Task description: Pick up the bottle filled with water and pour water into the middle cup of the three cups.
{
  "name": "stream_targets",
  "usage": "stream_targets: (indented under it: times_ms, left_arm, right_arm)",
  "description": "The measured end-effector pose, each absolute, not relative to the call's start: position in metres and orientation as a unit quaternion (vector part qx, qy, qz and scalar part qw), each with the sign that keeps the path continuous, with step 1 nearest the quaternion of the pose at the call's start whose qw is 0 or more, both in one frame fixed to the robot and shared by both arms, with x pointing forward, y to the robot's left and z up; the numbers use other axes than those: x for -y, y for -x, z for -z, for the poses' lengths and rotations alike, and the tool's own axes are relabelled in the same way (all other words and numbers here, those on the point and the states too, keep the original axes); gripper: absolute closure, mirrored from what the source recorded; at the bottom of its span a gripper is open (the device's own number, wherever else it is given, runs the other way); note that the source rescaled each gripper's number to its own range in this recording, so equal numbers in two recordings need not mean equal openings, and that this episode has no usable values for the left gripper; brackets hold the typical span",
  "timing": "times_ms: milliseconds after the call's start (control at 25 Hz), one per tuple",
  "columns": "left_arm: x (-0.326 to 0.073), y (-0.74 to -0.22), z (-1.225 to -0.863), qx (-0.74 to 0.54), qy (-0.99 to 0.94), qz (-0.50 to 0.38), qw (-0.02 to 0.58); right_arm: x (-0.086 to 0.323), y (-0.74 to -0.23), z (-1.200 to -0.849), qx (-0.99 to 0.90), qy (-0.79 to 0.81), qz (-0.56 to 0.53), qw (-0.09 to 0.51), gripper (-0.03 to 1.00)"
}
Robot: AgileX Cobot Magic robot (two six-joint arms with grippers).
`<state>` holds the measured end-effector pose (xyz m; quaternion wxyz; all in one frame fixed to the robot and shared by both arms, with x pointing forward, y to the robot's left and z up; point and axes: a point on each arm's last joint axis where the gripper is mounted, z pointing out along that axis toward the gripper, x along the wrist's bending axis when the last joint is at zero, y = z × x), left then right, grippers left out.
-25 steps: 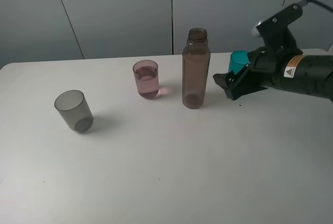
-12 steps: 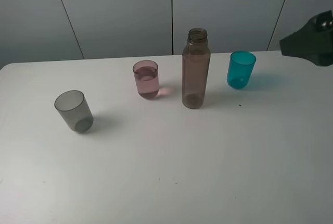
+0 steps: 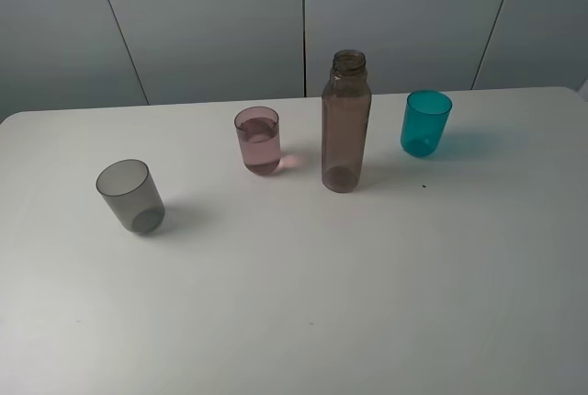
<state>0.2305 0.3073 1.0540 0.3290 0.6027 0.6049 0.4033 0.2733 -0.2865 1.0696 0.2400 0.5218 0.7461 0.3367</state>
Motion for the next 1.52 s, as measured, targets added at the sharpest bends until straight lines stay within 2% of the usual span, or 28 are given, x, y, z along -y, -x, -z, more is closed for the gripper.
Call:
stream_targets:
  times_ms: [320, 560, 1520]
  left_arm:
    - [-0.307, -0.231, -1.054, -0.605, -0.603, -0.403, 0.329]
    - [-0.307, -0.231, -1.054, -0.605, -0.603, -0.403, 0.329]
    - [-0.307, -0.231, -1.054, -0.605, -0.603, -0.403, 0.329]
  right_arm:
    - [0.300, -0.237, -1.055, -0.713, -0.499, -0.400, 0.287, 0.02]
    - [0.302, -0.231, -1.053, -0.700, -0.500, -0.416, 0.294, 0.02]
    - [0.305, -0.232, -1.053, -0.640, -0.573, -0.385, 0.337, 0.02]
